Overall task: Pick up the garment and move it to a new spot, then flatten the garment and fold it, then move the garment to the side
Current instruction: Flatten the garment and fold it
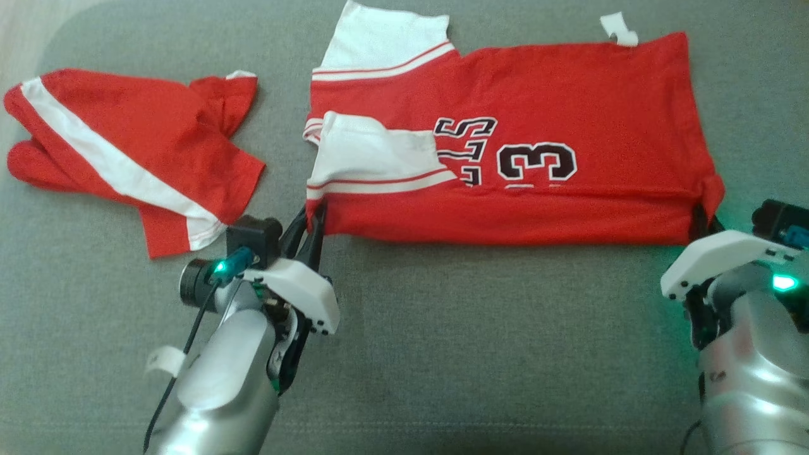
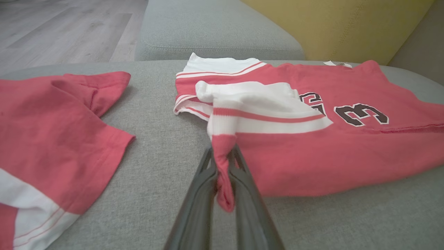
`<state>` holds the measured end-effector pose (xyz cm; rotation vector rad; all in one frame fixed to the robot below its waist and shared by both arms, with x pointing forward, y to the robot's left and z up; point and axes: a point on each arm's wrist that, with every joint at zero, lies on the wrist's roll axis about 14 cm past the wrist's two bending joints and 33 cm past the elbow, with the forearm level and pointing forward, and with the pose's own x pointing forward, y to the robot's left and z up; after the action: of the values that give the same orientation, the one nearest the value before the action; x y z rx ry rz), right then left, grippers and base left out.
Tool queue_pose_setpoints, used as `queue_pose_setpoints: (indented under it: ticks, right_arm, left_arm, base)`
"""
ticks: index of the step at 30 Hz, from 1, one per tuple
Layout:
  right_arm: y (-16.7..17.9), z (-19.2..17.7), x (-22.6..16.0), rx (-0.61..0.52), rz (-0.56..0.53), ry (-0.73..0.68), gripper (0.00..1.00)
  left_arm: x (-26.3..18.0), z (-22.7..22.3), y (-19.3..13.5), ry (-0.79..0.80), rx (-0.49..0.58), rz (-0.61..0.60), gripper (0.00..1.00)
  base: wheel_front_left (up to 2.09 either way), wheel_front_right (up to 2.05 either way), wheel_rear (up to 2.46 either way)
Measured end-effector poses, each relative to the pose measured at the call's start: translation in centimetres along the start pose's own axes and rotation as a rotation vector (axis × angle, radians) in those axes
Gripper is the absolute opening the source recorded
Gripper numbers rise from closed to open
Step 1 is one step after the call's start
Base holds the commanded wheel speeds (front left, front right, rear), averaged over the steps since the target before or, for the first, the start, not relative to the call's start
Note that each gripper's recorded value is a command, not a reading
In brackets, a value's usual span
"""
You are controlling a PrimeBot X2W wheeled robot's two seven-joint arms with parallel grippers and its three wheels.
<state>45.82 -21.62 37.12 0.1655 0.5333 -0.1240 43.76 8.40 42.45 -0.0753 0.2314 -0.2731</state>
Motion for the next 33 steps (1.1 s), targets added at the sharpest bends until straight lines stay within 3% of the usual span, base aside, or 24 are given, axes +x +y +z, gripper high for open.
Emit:
queue_pose_setpoints:
  ticks: [28,29,30,31,33]
  right_arm:
    - [-3.5,-4.1,-10.4,0.007,-0.015,0.090,0.00]
    - [-3.7,-4.0,-10.6,0.004,-0.018,0.085,0.18]
    - [-3.8,-3.7,-10.7,0.001,-0.023,0.074,1.00]
    - [-4.0,-3.4,-10.8,-0.004,-0.029,0.063,1.00]
    - [-4.6,-2.7,-10.9,-0.009,-0.047,0.041,1.00]
  left_arm:
    - [-8.3,-4.3,-1.8,0.141,-0.036,-0.015,0.00]
    - [-8.3,-4.4,-1.9,0.150,-0.034,-0.018,0.00]
    - [-8.3,-4.6,-2.0,0.160,-0.031,-0.021,0.37]
    - [-8.2,-4.6,-2.0,0.162,-0.028,-0.017,1.00]
    - [-8.2,-4.8,-1.6,0.167,-0.019,-0.004,1.00]
  base:
    - [0.00,0.00,0.00]
    - [0.00,0.00,0.00]
    - [0.00,0.00,0.00]
    - [0.00,0.00,0.00]
    - [0.00,0.00,0.00]
